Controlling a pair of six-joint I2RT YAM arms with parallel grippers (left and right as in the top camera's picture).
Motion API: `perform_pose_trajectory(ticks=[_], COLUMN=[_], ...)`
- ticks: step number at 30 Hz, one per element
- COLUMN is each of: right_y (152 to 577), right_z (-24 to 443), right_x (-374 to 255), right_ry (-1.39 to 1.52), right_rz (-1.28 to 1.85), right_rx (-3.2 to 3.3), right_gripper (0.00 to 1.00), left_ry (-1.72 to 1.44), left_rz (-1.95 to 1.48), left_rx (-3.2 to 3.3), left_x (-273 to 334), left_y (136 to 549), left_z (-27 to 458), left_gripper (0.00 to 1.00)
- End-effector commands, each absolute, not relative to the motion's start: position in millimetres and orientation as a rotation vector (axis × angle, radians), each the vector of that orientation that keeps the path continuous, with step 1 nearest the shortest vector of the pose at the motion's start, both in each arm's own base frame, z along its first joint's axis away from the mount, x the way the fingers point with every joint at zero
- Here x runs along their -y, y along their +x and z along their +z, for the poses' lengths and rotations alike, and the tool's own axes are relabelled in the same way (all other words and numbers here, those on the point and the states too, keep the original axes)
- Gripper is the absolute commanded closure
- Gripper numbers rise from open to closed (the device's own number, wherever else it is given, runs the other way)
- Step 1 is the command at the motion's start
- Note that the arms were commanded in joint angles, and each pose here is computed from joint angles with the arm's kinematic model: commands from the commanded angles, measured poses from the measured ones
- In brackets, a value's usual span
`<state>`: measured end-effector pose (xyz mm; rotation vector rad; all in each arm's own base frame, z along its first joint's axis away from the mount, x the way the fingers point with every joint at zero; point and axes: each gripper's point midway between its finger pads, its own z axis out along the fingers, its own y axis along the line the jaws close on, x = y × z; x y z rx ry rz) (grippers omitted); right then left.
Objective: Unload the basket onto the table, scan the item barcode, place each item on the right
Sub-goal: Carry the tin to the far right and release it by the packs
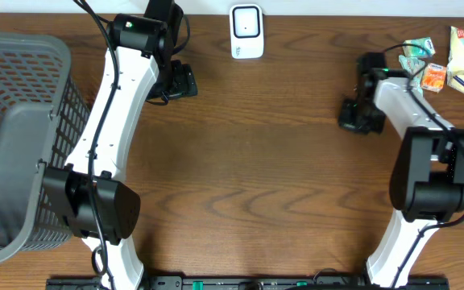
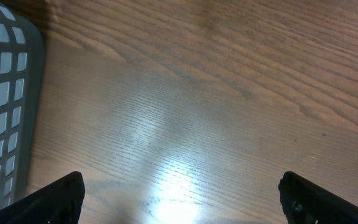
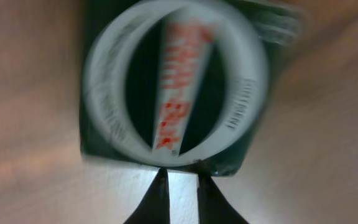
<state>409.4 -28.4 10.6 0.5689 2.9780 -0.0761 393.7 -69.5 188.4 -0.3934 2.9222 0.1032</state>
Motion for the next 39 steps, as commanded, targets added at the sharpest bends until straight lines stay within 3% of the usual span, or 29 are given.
perform_pose_trajectory(ticks=[1,5,12,21,24,29,39], right_y=[424.5,444.0,454.4,464.0,472.3,474.7,459.1], right_z=[13.8,18.7,44.3,52.5,49.1,27.6,-32.3], right_x=[69.2,88.4,27.6,-15.7,-14.8,24.0,98.5], right_ry=[0.676,0.726,0.434,0.267,0.242,0.362,0.517], right_rz=[-0.118,0.016,0.586,0.638,0.513,0.031,-0.389], right_rx=[-2.871,-2.773,-2.778,-2.767,-2.76,-2.786,-2.828], right_gripper=[0.91,0.88,0.95,0.99,0.98,0.98,0.99], left_ry=[-0.394,-0.394,-0.394,-0.394,-0.394,-0.394,-0.394], left_rz=[0.128,0.128,0.128,0.128,0.128,0.128,0.128], left_rx=[-2.928,-2.928,-2.928,-2.928,-2.928,-2.928,-2.928], left_x=[66.6,66.6,66.6,66.6,66.6,66.6,66.6], left_y=[393.5,393.5,393.5,393.5,393.5,393.5,393.5], left_z=[185.3,185.3,185.3,185.3,185.3,185.3,185.3], left_gripper=[0.02,0.02,0.02,0.02,0.02,0.02,0.02])
